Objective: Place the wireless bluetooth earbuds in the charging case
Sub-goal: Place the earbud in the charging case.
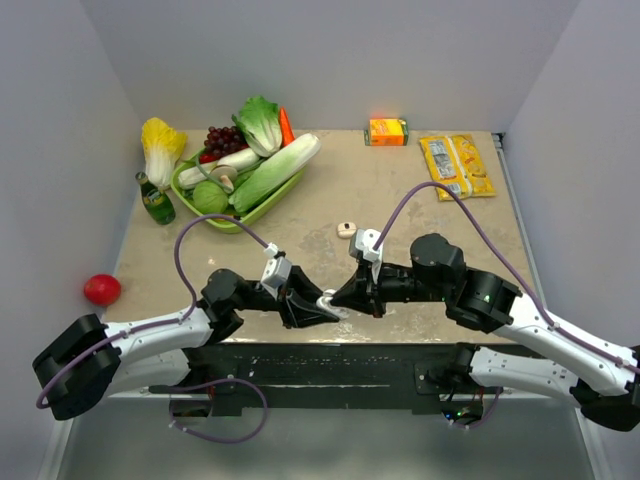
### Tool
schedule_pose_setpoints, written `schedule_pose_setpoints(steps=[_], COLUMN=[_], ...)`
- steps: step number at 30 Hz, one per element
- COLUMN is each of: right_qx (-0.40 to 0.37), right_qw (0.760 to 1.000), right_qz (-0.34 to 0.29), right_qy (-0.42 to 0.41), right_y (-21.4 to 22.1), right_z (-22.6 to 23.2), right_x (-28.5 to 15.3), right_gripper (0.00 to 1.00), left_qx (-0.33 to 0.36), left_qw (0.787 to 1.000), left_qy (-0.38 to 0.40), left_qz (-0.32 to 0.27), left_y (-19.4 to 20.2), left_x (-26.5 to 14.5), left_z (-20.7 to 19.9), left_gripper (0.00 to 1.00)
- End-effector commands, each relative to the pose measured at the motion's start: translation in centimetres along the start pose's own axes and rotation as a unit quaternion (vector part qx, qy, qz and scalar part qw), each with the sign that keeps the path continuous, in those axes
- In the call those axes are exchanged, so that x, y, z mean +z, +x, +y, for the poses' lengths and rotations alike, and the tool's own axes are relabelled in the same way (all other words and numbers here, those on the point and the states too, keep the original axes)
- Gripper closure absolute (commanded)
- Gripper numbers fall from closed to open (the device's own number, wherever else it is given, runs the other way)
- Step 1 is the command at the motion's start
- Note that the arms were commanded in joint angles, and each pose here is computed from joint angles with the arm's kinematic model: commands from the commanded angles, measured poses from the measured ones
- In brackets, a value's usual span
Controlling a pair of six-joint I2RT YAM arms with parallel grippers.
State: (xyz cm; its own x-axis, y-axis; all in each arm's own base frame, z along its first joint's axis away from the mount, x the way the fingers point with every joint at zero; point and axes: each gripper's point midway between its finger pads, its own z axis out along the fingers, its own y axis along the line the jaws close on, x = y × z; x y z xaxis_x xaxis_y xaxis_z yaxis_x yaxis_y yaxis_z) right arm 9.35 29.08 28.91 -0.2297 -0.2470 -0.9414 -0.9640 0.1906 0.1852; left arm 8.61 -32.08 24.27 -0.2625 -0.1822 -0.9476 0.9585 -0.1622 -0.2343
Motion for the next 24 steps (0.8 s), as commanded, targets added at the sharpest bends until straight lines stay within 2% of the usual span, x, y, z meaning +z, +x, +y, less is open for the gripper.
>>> schedule_pose_setpoints(steps=[1,17,18,19,22,24], right_qx=[-0.022,-0.009,-0.008,-0.005,0.0,0.006], right_qw=[0.999,1.0,1.0,1.0,0.999,0.997], right_qz=[-0.032,0.002,0.001,-0.002,-0.029,-0.055], right_qy=[0.006,-0.01,-0.007,-0.004,0.022,0.044], right_y=[-2.1,0.3,0.2,0.0,-1.5,-2.8], right_z=[-0.1,0.3,0.2,0.1,-0.3,-0.8], right_x=[-0.1,1.1,1.1,1.0,0.3,-0.3], right_gripper=[1.0,1.0,0.98,0.79,0.57,0.52], left_qx=[0.023,0.037,0.038,0.037,0.036,0.033], left_qw=[0.999,0.998,0.998,0.998,0.999,0.999], left_qy=[0.027,0.024,0.024,0.022,0.015,0.012], left_qz=[-0.026,-0.039,-0.038,-0.037,-0.035,-0.032], left_y=[-1.8,-2.9,-2.9,-2.8,-2.6,-2.2], left_x=[0.6,1.0,1.0,1.0,0.9,0.8], left_z=[-1.2,-1.1,-1.1,-1.0,-0.7,-0.5], left_gripper=[1.0,1.0,1.0,1.0,1.0,1.0])
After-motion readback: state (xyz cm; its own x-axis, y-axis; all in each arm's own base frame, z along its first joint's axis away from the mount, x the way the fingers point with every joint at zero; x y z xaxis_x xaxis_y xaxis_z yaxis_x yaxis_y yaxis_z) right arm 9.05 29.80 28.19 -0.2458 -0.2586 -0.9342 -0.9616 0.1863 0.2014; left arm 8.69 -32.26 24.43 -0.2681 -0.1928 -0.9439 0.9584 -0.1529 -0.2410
